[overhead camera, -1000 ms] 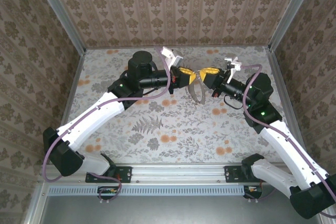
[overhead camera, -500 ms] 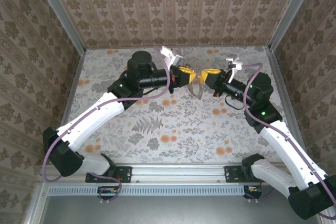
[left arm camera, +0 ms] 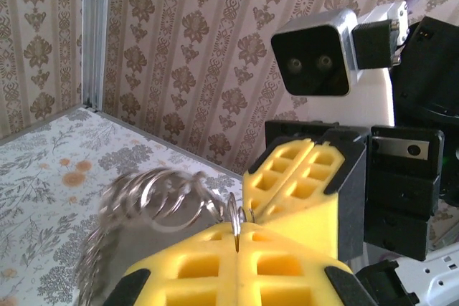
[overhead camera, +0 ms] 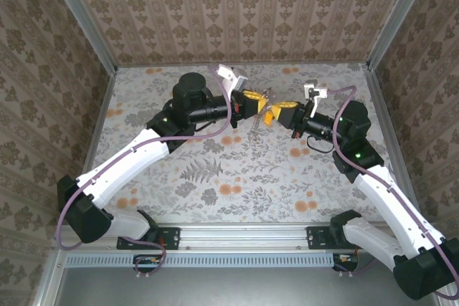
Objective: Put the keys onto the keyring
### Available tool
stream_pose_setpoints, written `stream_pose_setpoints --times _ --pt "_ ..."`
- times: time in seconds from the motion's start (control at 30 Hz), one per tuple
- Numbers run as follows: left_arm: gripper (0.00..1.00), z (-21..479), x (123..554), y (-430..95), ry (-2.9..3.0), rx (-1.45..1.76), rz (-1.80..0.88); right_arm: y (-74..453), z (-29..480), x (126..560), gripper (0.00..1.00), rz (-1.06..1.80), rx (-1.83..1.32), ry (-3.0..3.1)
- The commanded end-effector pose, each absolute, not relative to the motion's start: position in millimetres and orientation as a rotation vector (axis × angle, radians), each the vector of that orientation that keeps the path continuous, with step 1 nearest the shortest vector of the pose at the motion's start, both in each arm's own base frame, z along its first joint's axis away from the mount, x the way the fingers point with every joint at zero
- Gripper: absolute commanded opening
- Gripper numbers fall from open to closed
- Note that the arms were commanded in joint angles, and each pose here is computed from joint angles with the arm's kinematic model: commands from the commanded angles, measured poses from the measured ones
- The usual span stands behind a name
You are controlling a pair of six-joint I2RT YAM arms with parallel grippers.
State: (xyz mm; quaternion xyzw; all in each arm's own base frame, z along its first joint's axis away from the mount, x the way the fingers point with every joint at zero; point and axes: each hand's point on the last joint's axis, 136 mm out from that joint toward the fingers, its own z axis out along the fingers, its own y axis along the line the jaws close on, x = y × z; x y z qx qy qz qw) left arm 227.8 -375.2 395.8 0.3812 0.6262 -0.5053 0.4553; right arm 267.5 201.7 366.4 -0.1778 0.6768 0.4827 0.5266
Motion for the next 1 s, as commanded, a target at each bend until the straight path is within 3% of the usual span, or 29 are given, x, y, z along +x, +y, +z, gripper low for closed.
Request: stream_pose_setpoints --times 0.0,0.27,0.33,0.37,0.6,0.8,0.97 --pt "0.0 440.8 216.9 -366.6 1.369 0.911 -1.247 203.2 351.3 258.5 0.0 1.187 -0.429 1.673" --pt "0.0 438.7 220.1 -369.9 1.371 0.909 -1.248 197.1 350.9 256.0 0.0 1.167 -0.4 1.674" --pt "0.0 437.8 221.1 -370.6 1.374 0.908 -1.248 193.4 353.2 256.9 0.21 1.153 -0.385 1.674" --pt "0.0 437.2 221.3 -371.0 1.376 0.908 -1.249 190.4 355.7 257.1 0.24 1.143 -0.376 1.666" --pt "0.0 435.7 223.1 -371.2 1.376 0.902 -1.247 175.5 381.6 263.0 0.26 1.123 -0.313 1.582" --pt "0.0 433.6 226.9 -370.6 1.386 0.885 -1.236 176.9 405.3 270.7 0.46 1.183 -0.287 1.485" --pt "0.0 432.8 227.5 -371.4 1.389 0.885 -1.238 180.4 420.9 272.9 0.52 1.247 -0.282 1.426"
